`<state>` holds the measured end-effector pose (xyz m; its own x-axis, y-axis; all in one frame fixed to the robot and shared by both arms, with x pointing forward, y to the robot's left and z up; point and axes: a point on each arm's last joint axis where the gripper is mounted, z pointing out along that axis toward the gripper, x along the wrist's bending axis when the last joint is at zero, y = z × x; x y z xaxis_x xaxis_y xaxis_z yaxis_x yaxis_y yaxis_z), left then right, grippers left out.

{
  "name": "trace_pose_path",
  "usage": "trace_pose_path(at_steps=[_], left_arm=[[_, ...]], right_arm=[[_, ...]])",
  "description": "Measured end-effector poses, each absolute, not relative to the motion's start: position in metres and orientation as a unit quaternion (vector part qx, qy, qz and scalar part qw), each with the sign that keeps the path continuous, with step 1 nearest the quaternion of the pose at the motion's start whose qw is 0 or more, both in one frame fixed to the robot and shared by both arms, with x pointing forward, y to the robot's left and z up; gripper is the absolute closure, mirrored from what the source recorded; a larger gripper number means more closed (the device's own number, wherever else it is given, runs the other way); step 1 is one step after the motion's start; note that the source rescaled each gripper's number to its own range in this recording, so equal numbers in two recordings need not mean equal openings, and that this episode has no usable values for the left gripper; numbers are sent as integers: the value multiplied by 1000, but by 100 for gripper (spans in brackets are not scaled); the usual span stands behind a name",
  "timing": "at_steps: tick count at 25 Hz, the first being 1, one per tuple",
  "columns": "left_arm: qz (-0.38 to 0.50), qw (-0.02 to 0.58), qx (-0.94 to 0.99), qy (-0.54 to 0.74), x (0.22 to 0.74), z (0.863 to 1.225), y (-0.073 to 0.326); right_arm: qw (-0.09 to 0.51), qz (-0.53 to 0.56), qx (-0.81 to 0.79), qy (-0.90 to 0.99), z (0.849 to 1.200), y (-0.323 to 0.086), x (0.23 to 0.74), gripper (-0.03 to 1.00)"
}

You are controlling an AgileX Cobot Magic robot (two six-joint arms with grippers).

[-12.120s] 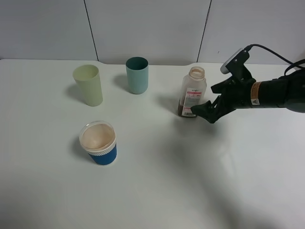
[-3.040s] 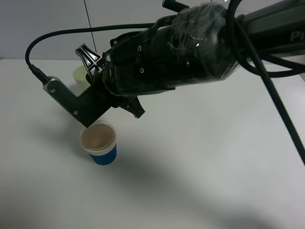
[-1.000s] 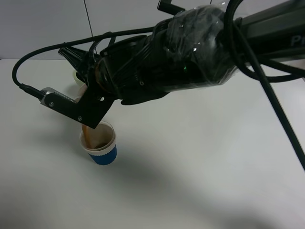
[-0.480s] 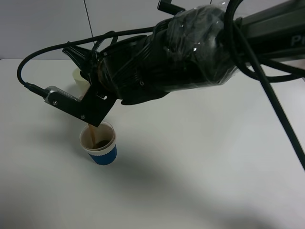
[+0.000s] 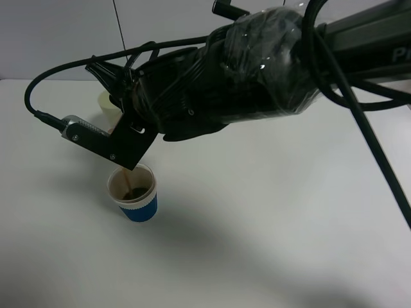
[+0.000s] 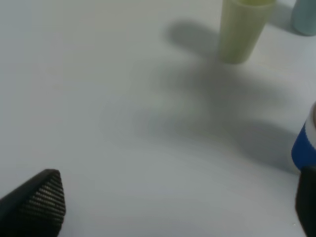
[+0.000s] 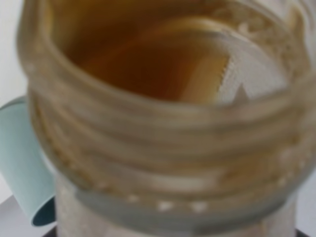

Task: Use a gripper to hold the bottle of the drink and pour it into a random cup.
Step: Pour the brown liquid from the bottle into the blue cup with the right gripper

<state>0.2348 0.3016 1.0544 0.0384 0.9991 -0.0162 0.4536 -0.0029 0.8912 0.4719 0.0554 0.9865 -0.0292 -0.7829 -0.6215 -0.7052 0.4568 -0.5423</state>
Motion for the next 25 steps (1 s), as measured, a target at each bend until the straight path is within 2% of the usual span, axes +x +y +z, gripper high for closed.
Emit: trace_pose_path(at_steps=[25], left_arm=[[358,381,611,594,235,1054,302]], right_arm=[[483,-70,-546,681,990,56,474,97]])
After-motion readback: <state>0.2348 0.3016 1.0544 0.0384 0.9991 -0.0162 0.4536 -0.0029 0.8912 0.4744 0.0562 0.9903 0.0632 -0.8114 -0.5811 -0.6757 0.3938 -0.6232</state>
